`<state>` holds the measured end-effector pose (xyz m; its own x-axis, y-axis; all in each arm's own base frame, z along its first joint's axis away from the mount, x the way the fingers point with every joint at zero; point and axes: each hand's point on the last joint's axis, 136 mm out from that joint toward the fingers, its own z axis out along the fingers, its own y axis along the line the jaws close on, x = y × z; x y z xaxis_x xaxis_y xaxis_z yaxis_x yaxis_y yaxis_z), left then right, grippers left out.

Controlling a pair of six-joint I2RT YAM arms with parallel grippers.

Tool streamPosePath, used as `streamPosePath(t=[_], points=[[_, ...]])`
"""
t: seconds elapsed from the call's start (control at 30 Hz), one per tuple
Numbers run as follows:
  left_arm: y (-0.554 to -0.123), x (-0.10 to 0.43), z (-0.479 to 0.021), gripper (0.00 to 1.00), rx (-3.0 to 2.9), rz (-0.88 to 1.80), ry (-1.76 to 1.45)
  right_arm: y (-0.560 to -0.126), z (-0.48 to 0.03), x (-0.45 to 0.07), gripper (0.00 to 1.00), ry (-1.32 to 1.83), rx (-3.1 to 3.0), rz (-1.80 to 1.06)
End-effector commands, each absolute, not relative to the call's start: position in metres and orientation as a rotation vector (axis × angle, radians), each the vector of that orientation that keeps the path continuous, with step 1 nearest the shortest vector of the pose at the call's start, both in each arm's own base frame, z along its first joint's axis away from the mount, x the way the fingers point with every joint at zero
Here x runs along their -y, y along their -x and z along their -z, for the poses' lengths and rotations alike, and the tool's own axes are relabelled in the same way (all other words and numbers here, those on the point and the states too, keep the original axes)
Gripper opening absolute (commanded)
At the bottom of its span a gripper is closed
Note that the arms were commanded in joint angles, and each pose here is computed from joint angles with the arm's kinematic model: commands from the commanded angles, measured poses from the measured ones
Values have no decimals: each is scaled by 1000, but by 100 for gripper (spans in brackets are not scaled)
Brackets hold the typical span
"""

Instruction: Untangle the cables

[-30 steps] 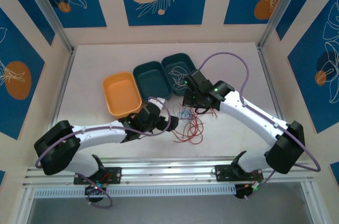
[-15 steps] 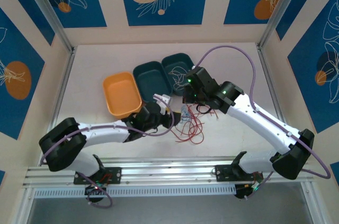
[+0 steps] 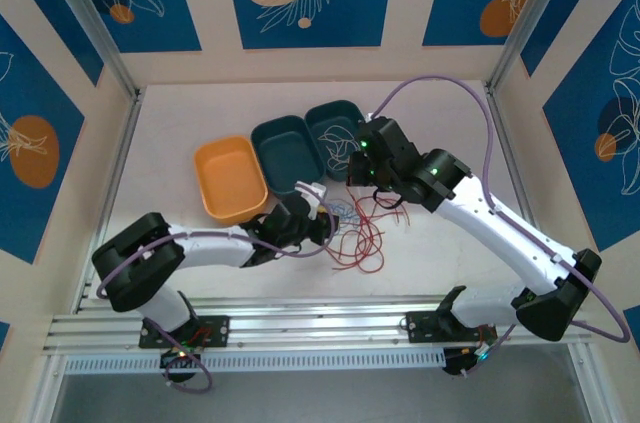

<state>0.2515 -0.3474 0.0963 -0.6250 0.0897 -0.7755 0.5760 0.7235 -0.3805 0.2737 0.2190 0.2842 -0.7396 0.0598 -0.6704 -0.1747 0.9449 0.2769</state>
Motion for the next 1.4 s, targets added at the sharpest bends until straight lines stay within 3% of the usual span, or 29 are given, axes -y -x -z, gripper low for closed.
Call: streamPosePath(t=[0.0, 0.27, 0.47, 0.73, 0.93, 1.1, 1.37], points=[[-255, 362, -106, 30, -2125, 856, -503, -275, -319, -213, 0, 95, -2275, -442], [-254, 365, -101, 31, -2138, 866, -509, -275, -364, -212, 0, 170, -2175, -458], [-254, 364, -99, 38, -2143, 860, -508, -274, -394, -216, 0, 238, -2111, -484], [-253, 365, -98, 58, -2148, 868, -505, -277, -415, -219, 0, 291, -2060, -465], [-253, 364, -99, 84, -2149, 868, -500, -278, -426, -223, 0, 320, -2050, -456], [-254, 362, -98, 99, -2153, 858, -495, -280, -438, -226, 0, 357, -2034, -440], [-253, 360, -98, 100, -2161, 849, -491, -281, -468, -225, 0, 393, -1969, -397]])
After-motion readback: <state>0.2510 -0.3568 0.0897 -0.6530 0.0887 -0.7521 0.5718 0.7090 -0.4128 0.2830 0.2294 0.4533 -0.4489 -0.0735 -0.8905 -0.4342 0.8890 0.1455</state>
